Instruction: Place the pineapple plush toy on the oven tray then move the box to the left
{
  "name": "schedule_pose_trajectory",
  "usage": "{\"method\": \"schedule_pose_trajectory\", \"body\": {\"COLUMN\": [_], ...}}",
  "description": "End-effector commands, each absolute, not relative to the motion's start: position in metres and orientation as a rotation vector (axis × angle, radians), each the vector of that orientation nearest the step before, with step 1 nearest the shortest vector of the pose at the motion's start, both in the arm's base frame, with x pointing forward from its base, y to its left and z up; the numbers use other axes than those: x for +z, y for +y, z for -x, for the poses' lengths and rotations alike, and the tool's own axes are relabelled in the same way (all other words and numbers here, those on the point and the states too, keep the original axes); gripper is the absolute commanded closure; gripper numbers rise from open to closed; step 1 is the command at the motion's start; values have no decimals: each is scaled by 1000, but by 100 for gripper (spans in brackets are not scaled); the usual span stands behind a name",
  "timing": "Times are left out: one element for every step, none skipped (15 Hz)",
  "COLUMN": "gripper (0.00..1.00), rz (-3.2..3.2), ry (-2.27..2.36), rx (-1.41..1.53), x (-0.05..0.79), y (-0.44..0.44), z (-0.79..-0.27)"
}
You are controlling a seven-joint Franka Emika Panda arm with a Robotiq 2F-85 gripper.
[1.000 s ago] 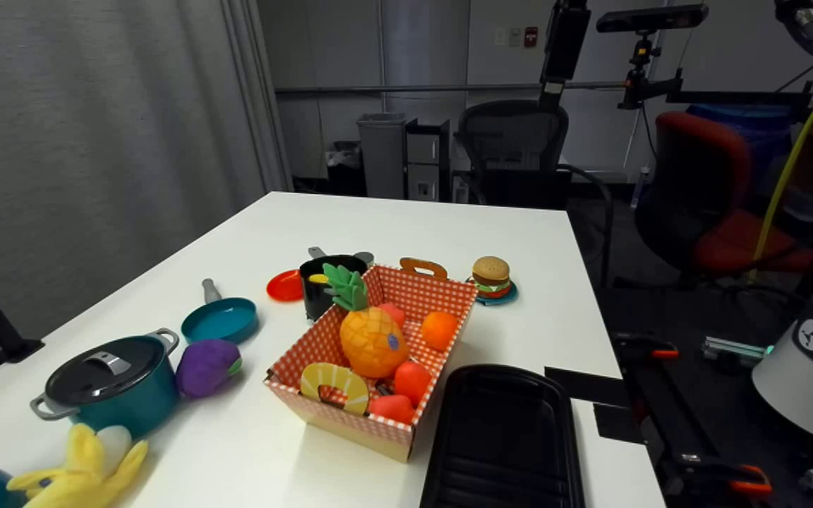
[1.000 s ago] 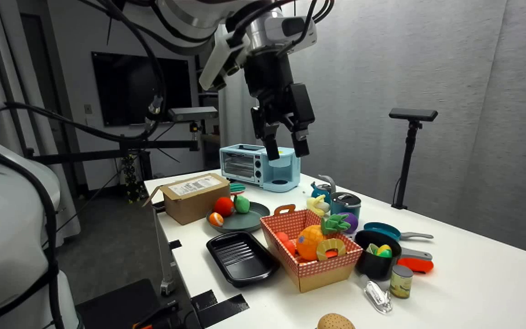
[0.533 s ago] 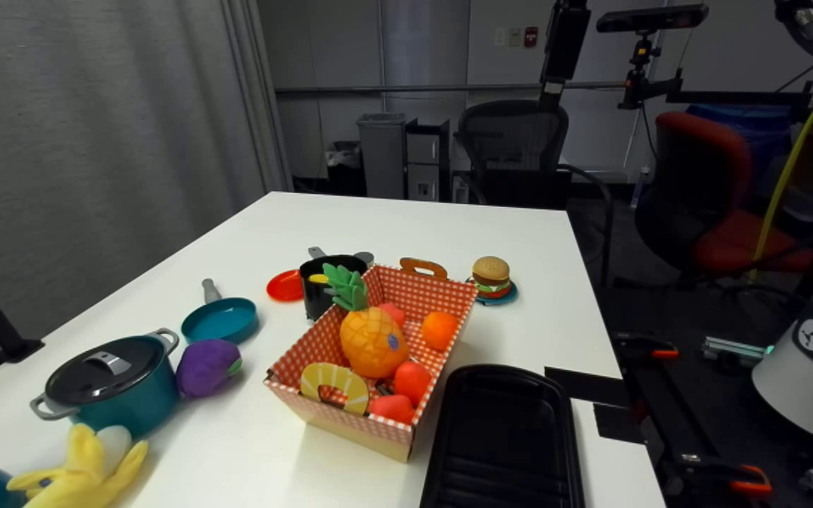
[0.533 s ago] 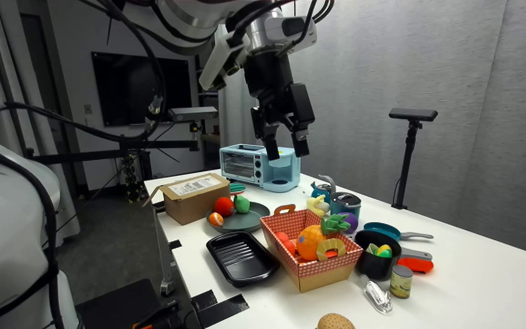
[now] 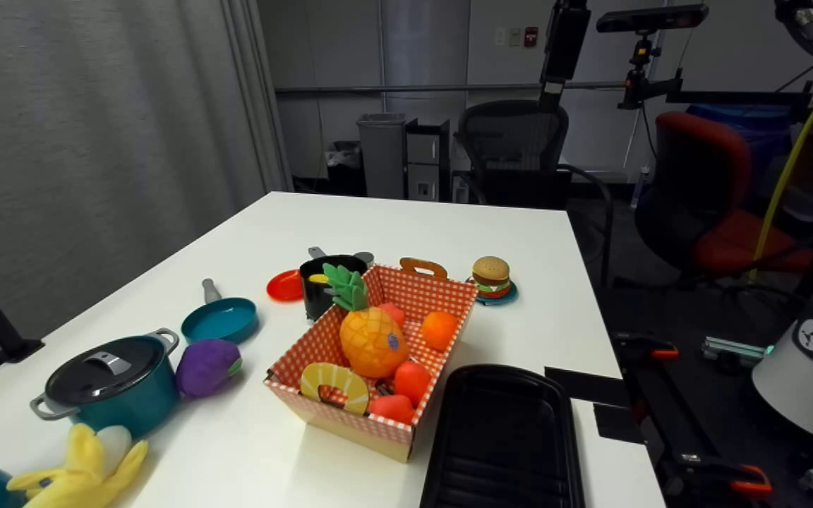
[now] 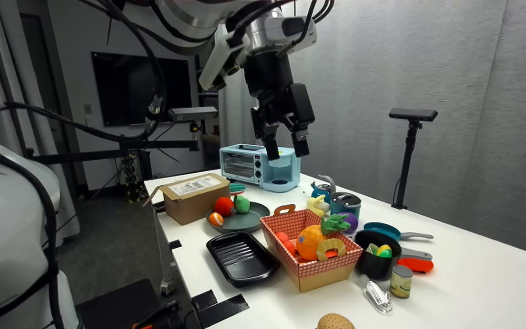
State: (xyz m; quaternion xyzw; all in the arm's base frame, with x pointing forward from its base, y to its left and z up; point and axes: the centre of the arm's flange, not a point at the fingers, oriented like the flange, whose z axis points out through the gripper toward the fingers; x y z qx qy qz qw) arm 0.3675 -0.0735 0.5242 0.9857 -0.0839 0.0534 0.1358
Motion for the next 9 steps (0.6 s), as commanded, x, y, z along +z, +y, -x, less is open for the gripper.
{"method": "schedule_pose_trajectory", "body": {"gripper": [0,0,0,0,0,0,0,0,0], "rz": [-2855,-2855,-2855,-2855,-2855,-2855,-2853,-2852,-2856], "ry": [-243,-243,-243,-243,-243,-243,-258,-262,-242], "rx": [155,155,155,155,155,155,135,143,152], "x": [524,524,524,524,524,524,523,520,518], "y": [-73,-73,-73,-73,-73,-73,-73,-75,-75], "z": [-367,-367,-367,-367,-367,-367,-370,-375,-379]}}
